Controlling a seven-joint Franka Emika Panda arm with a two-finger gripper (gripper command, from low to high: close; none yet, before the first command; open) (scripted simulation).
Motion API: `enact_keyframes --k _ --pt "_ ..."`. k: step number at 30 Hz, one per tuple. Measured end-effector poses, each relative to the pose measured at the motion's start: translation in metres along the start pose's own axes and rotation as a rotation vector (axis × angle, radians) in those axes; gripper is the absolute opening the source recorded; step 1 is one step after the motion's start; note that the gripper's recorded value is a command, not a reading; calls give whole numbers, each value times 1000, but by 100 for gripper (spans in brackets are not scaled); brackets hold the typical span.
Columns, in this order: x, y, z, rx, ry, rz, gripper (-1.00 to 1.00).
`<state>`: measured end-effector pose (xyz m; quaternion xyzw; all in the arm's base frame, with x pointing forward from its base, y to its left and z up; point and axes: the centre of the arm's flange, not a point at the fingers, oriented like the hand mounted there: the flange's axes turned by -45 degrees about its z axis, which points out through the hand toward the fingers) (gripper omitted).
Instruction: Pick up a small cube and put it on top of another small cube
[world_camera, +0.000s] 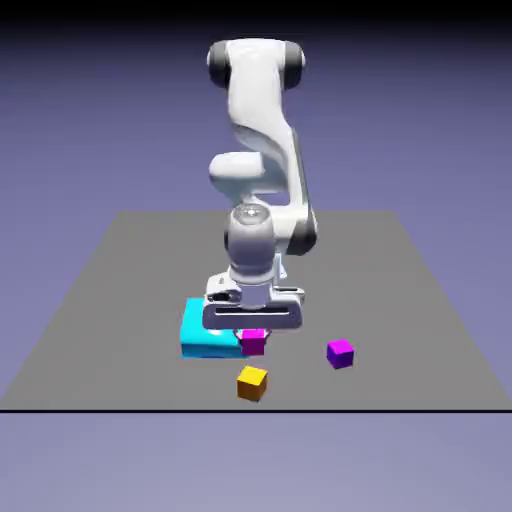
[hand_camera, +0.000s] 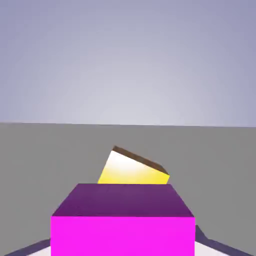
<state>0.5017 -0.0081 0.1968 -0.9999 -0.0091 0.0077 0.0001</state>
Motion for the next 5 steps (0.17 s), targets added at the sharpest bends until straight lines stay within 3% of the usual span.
enact_keyframes --k 1,2,5 --pt "0 0 15 0 0 0 -100" --pt "-1 0 26 0 0 0 100" --pt "0 0 12 0 0 0 100"
